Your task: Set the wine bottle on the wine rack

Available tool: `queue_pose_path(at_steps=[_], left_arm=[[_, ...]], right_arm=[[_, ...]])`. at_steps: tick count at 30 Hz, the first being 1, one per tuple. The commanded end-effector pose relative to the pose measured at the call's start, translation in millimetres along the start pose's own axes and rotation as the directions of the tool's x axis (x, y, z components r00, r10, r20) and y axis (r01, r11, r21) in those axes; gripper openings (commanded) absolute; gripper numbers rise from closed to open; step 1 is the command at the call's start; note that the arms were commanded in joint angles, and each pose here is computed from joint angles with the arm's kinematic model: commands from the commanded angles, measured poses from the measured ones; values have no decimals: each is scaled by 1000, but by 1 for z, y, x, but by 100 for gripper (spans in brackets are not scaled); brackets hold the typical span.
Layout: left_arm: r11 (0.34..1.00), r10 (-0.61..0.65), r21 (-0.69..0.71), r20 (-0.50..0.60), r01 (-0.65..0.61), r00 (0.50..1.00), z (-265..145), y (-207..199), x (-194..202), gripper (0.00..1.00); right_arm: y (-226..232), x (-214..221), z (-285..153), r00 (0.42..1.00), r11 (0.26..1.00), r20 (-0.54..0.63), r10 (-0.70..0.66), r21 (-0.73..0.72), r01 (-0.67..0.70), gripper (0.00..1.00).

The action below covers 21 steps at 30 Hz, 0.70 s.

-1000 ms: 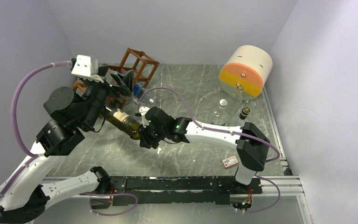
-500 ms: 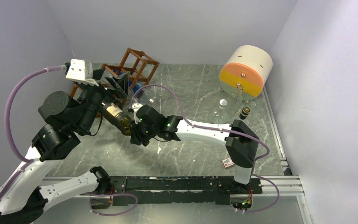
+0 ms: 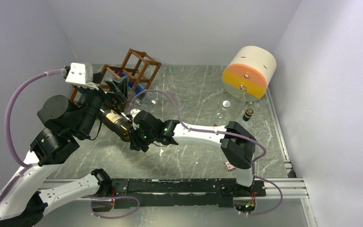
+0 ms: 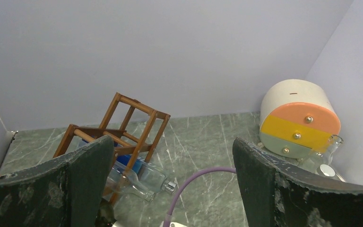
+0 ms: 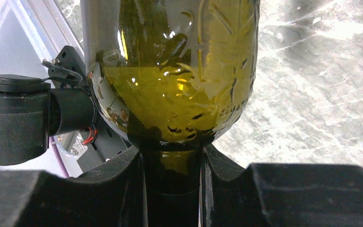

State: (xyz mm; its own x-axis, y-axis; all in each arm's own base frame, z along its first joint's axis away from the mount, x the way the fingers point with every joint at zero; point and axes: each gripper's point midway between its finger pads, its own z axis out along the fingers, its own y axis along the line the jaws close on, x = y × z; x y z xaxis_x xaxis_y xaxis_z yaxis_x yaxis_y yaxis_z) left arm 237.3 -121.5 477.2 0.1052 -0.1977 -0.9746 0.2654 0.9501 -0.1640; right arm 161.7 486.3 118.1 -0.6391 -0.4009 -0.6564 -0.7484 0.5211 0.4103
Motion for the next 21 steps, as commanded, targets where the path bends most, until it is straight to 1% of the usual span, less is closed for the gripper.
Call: queue_pose_path(at_steps=[1, 9, 16, 20, 21], left_arm=[[1000, 19, -13, -8, -19, 1000, -3, 4, 2, 99], [1000, 22, -12, -13, -22, 1000, -5, 6, 2, 99], [1000, 21, -3, -5, -21, 1000, -8, 6, -3, 99], [1000, 20, 0, -6, -20, 1000, -8, 5, -3, 99], [1000, 20, 1, -7, -20, 1000, -7, 5, -3, 99]], right_arm=[[37, -64, -8, 981, 994, 195, -26, -96, 46, 0], [39, -77, -1, 975, 996, 222, -10, -88, 30, 0], [40, -84, 16, 977, 996, 212, -5, -81, 23, 0], [44, -96, 18, 971, 996, 241, -2, -85, 23, 0], [40, -93, 28, 973, 997, 231, 1, -76, 17, 0]])
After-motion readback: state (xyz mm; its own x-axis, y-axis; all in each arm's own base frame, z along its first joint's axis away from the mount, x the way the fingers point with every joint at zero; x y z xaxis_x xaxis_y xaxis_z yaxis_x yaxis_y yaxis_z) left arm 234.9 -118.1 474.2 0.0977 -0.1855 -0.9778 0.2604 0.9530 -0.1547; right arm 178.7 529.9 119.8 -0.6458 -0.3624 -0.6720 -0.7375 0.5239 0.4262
